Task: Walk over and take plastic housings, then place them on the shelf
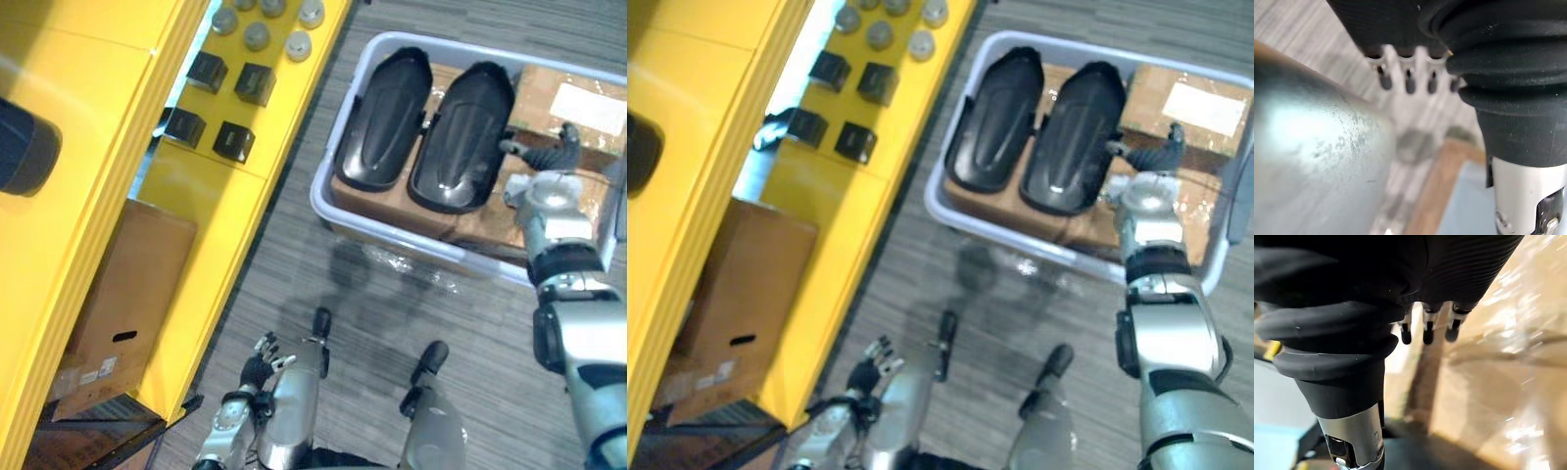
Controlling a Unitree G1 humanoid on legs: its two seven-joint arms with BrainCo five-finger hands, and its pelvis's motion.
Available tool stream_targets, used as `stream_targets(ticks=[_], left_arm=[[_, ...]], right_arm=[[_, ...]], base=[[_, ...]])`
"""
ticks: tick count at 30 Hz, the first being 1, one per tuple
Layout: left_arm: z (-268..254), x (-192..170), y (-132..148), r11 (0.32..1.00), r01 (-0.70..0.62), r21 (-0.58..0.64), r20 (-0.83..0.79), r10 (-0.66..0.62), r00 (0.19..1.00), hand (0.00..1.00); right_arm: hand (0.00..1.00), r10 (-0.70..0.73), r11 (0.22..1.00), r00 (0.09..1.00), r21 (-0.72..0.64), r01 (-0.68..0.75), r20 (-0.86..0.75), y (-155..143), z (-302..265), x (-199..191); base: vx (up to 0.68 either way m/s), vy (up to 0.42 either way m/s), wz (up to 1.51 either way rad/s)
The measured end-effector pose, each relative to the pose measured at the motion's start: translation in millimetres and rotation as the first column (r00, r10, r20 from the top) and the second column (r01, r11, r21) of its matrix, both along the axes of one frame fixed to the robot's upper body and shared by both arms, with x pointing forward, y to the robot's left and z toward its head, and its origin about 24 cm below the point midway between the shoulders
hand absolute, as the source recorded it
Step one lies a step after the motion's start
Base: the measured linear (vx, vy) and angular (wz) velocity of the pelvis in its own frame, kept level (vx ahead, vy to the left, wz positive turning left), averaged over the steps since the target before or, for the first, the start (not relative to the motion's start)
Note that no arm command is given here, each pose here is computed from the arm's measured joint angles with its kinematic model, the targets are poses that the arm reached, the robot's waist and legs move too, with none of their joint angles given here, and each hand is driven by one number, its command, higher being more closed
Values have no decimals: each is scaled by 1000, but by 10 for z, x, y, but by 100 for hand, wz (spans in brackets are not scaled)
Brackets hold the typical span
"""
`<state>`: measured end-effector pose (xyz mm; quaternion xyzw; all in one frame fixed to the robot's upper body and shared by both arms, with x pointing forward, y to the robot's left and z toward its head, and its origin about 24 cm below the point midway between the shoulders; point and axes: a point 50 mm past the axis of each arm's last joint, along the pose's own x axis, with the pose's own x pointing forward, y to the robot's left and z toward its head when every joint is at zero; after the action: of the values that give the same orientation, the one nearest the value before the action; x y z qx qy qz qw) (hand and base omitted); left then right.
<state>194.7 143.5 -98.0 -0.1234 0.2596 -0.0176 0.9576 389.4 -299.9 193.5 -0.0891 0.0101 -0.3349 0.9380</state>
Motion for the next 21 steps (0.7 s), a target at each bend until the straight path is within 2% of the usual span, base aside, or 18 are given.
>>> stream_targets(ticks=[5, 7, 13, 14, 21], left_arm=[[-11, 16, -30, 999, -14, -34, -10, 13, 1000, 0], [-9, 51, -41, 999, -14, -39, -12, 13, 1000, 0], [18, 143, -88, 999, -15, -51, -9, 15, 1000, 0], [23, 150, -98, 999, -13, -53, -7, 13, 1000, 0], [15, 142, -144, 998, -2, -61, -12, 1, 1000, 0]], right_arm=[[0, 6, 998, 1000, -58, -8, -28, -1, -8, 2], [0, 17, 992, 999, -126, -21, -40, -21, 52, 1], [0, -31, 970, 999, -243, 19, -44, -265, 228, -87], [100, -47, 967, 998, -253, 34, -47, -318, 243, -112], [100, -78, 940, 993, -339, 45, -85, -510, 347, -210]], base=[[-10, -9, -5], [1, -4, -2], [-32, 8, 9], [-37, 13, 11], [-18, 4, 5]])
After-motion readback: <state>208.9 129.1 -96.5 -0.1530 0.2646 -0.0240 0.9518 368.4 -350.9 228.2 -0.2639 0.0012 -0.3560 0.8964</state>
